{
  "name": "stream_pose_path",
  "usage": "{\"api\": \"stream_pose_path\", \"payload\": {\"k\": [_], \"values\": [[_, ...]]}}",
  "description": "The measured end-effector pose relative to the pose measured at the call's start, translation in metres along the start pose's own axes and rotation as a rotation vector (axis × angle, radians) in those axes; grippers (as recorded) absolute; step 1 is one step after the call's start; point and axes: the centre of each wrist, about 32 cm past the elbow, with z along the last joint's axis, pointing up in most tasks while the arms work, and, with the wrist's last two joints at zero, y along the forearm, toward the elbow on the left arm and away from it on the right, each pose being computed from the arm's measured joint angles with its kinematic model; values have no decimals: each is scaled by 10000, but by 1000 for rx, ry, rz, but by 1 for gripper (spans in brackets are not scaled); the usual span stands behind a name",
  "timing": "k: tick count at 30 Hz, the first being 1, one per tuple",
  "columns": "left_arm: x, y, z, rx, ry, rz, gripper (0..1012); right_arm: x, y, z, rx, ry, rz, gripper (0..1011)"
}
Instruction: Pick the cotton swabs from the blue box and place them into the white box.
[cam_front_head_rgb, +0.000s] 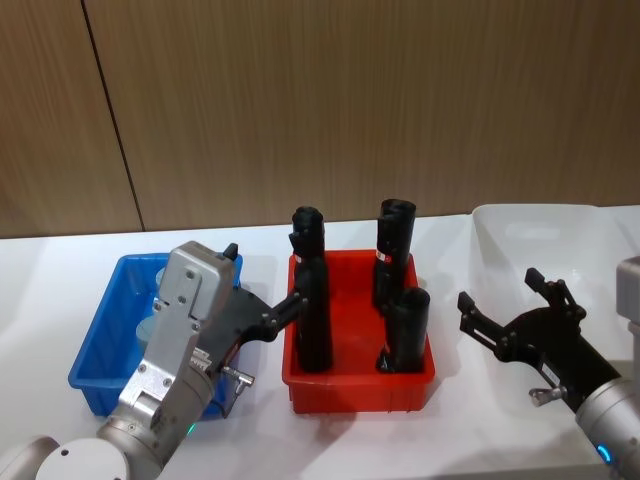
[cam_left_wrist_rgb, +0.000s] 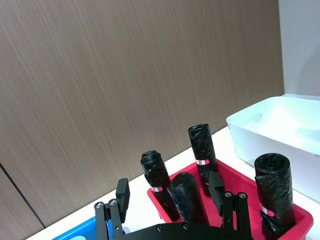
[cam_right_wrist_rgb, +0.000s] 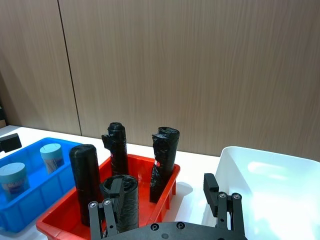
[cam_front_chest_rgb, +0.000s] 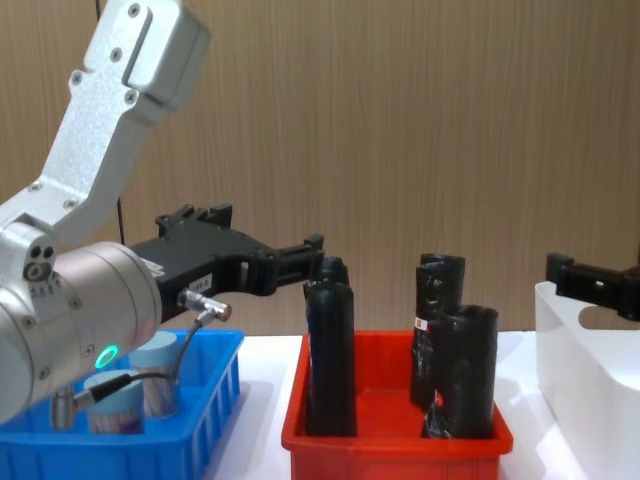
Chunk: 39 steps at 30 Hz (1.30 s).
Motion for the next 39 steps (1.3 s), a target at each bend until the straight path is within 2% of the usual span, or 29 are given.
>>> {"api": "stream_pose_path", "payload": {"k": [30,39], "values": [[8,1,-3,1,-1,1,1004,0,0,0,0,0,0,1002],[144,52,-65,36,18,18,1004,0,0,0,0,0,0,1002]]}}
